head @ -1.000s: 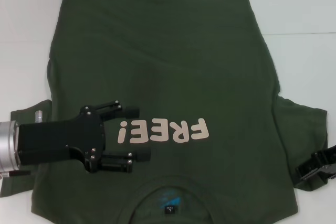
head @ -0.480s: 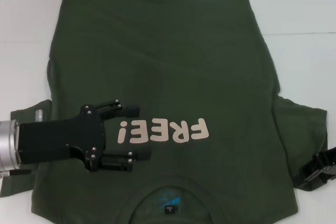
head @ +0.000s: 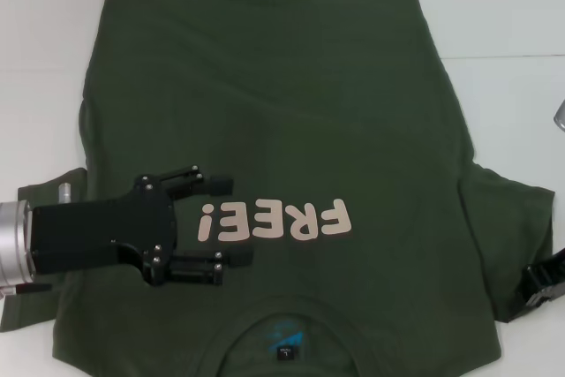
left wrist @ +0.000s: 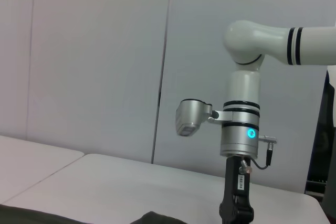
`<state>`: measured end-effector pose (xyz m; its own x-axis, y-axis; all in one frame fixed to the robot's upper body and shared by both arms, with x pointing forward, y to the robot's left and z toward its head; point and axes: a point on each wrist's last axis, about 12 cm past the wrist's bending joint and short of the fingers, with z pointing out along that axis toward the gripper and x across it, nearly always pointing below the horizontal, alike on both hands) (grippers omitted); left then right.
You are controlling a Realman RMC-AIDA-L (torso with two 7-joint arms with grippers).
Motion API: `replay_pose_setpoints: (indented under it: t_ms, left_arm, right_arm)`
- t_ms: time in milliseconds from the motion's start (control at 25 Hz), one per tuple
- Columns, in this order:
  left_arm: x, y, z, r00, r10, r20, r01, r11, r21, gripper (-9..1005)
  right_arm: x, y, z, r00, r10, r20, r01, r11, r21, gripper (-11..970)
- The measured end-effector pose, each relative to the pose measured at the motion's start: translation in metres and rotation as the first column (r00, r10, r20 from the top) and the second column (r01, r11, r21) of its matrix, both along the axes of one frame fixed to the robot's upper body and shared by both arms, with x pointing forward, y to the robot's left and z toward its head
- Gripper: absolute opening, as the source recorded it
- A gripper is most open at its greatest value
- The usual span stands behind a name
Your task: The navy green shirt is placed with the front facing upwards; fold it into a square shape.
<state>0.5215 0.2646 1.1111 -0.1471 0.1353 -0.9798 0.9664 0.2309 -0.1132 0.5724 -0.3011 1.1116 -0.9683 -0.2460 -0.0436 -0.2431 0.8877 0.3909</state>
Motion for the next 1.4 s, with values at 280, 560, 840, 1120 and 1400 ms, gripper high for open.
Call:
replay_pose_setpoints:
  t_ms: [280,560,840,1120,1400]
  left_arm:
    - [0.001,0.000,0.000,1.000,0.004,-0.001,-0.004,1.000,0.001,872]
    - [0.002,0.000,0.001,1.000,0.003,-0.002,-0.003,1.000,0.002,869]
    - [0.002,0.000,0.001,1.000,0.002,-0.002,-0.002,1.000,0.002,866]
    - [0.003,-0.002,0.001,1.000,-0.001,-0.002,0.001,1.000,-0.001,863]
    - [0.001,-0.003,0.000,1.000,-0.003,-0.006,0.003,1.000,-0.012,860]
  right_arm:
    - [0.002,0.001,0.007,0.999,0.023,0.040,-0.022,1.000,-0.018,103]
    - [0.006,-0.005,0.023,0.994,0.011,0.109,-0.008,0.999,-0.033,7]
    - [-0.001,-0.020,0.031,0.993,-0.004,0.118,0.014,0.997,-0.082,7]
    - [-0.005,-0.039,0.036,0.988,-0.039,0.147,0.057,0.991,-0.119,7]
    - [0.004,-0.049,0.035,0.972,-0.047,0.229,0.092,0.978,-0.188,7]
